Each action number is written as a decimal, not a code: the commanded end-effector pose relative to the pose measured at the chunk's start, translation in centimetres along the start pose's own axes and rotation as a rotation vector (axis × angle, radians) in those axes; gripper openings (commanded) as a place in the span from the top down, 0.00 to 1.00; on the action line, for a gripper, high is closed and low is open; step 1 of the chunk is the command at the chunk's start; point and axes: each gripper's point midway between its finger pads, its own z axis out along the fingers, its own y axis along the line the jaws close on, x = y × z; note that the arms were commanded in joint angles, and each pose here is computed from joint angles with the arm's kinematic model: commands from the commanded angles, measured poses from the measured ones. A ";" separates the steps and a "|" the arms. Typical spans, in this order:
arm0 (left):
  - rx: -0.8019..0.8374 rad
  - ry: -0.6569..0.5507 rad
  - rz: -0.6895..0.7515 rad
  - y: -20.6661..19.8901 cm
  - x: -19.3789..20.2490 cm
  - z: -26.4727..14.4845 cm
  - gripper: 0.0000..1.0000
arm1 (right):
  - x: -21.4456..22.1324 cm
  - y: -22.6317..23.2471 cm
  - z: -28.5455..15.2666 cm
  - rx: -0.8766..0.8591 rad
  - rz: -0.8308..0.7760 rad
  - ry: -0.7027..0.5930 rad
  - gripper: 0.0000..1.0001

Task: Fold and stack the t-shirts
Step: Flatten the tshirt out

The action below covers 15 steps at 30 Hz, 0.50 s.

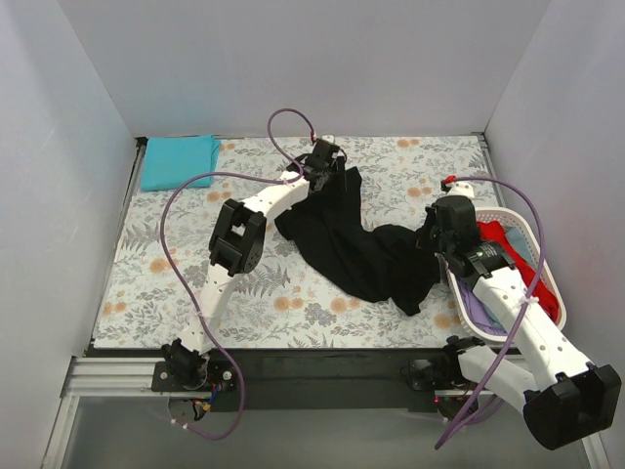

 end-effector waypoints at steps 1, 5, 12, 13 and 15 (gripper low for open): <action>0.002 -0.116 0.010 -1.4 -3.1 -0.7 0.41 | 0.7 -0.3 0.8 0.017 -0.004 0.004 0.99; 0.046 -0.169 -0.019 -3.0 -4.1 -0.9 0.41 | 1.6 -0.2 1.3 0.006 -0.010 0.020 0.99; 0.129 -0.187 0.000 -5.5 -4.6 -0.8 0.41 | 2.0 -0.1 1.8 -0.003 -0.017 0.024 0.99; 0.141 -0.181 0.009 -5.8 -4.3 -0.6 0.41 | 2.1 -0.1 1.9 -0.003 -0.019 0.027 0.99; 0.157 -0.167 0.044 -6.6 -3.4 -0.3 0.41 | 2.0 0.1 1.9 -0.010 -0.020 0.027 0.99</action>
